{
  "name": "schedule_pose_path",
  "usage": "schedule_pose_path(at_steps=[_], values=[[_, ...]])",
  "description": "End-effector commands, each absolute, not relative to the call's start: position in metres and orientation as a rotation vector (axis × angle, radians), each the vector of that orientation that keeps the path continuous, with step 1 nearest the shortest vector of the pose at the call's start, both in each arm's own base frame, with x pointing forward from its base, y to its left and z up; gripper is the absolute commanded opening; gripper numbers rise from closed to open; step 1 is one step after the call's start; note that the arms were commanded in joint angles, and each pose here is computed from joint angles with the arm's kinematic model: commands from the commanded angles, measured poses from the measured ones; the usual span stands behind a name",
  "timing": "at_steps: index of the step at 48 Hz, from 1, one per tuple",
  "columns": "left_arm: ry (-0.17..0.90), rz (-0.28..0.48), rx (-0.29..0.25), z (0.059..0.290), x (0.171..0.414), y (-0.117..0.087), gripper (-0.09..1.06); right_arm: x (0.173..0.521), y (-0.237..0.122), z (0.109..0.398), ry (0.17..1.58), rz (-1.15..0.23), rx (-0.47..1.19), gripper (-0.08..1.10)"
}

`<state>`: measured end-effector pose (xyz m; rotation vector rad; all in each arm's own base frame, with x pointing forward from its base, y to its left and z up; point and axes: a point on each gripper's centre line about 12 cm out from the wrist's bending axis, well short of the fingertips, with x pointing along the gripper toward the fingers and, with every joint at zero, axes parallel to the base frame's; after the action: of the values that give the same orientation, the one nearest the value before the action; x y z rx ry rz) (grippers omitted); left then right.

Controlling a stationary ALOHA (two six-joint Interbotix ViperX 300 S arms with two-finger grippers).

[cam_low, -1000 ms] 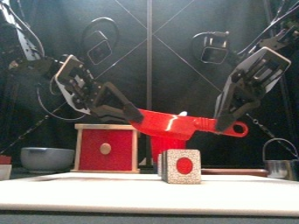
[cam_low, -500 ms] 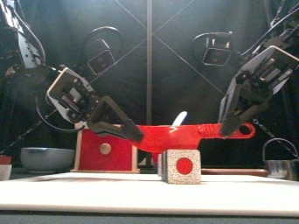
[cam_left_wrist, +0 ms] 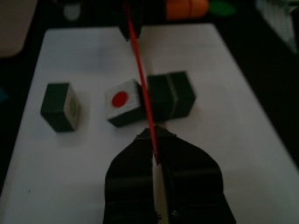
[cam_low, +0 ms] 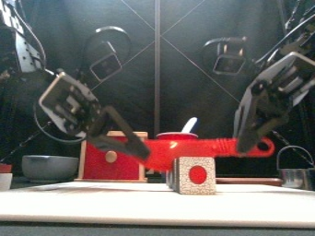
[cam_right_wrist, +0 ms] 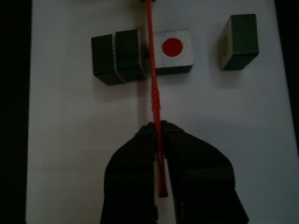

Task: Cut the sushi into 4 pieces with the knife
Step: Cut the sushi into 4 pieces

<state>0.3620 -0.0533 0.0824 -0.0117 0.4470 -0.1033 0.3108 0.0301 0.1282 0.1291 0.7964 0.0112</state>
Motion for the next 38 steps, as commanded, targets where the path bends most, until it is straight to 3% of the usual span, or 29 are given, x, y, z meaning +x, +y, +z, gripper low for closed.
schedule_pose_path(at_steps=[1,18,28,38], values=[[0.435,-0.102,-0.015,0.085,0.367,-0.055,0.29,0.318,0.03,0.137,0.76,0.01,0.129,0.07],[0.522,-0.056,-0.033,0.051,0.368,-0.051,0.29,0.32,0.03,0.109,0.843,-0.004,0.134,0.07],[0.511,-0.048,-0.035,0.052,0.373,-0.05,0.29,0.321,0.028,0.105,0.854,-0.008,0.126,0.07],[0.495,-0.006,-0.046,0.057,0.378,-0.033,0.29,0.324,0.01,0.107,0.843,-0.058,0.145,0.07]])
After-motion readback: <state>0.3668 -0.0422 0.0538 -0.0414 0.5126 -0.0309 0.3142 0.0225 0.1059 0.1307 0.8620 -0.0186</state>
